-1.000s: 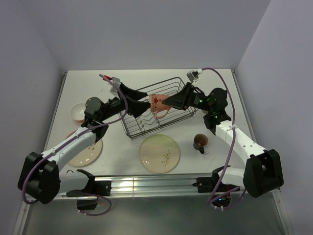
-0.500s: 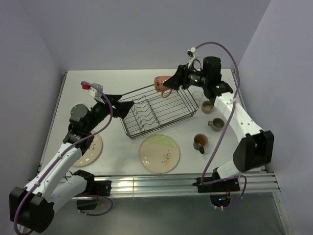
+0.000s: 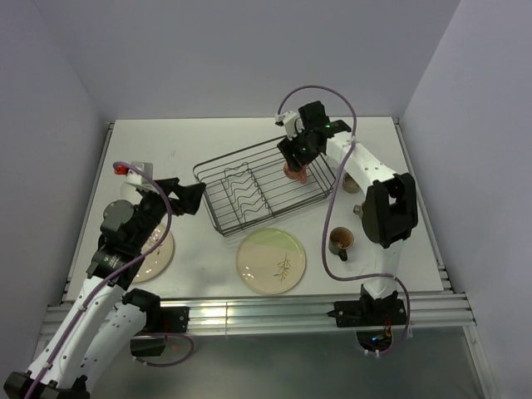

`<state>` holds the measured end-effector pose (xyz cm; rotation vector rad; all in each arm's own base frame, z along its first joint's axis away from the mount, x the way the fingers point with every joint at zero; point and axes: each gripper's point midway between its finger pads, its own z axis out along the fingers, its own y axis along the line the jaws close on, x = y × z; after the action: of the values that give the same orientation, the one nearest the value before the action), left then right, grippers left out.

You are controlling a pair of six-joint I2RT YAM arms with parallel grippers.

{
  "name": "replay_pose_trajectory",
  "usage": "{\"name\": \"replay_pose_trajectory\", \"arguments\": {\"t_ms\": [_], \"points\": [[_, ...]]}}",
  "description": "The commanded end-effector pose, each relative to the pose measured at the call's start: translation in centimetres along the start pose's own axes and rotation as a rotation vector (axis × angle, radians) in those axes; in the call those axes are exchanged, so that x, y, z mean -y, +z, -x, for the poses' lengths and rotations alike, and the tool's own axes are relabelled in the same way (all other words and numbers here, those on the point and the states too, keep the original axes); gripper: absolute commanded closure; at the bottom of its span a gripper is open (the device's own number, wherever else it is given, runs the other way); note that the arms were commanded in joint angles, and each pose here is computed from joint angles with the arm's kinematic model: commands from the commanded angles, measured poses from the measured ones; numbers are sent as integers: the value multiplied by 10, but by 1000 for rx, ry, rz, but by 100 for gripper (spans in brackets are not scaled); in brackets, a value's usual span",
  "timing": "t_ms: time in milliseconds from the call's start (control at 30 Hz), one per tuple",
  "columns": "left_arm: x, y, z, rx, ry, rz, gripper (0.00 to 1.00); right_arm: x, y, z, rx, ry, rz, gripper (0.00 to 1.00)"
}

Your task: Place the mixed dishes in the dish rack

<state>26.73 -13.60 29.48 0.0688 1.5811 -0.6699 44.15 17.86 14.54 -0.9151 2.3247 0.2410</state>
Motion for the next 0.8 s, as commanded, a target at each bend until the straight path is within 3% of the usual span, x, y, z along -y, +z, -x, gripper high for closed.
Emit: {"name": "replay_pose_trajectory", "arguments": {"t_ms": [0,767], "points": [[-14,-6,-2,19,-22,76,2,21,-9,28,27,-131,-123,92],[-25,-11,-25,-19,-72,116,2,54,48,25,-58,-160,-258,84]]}}
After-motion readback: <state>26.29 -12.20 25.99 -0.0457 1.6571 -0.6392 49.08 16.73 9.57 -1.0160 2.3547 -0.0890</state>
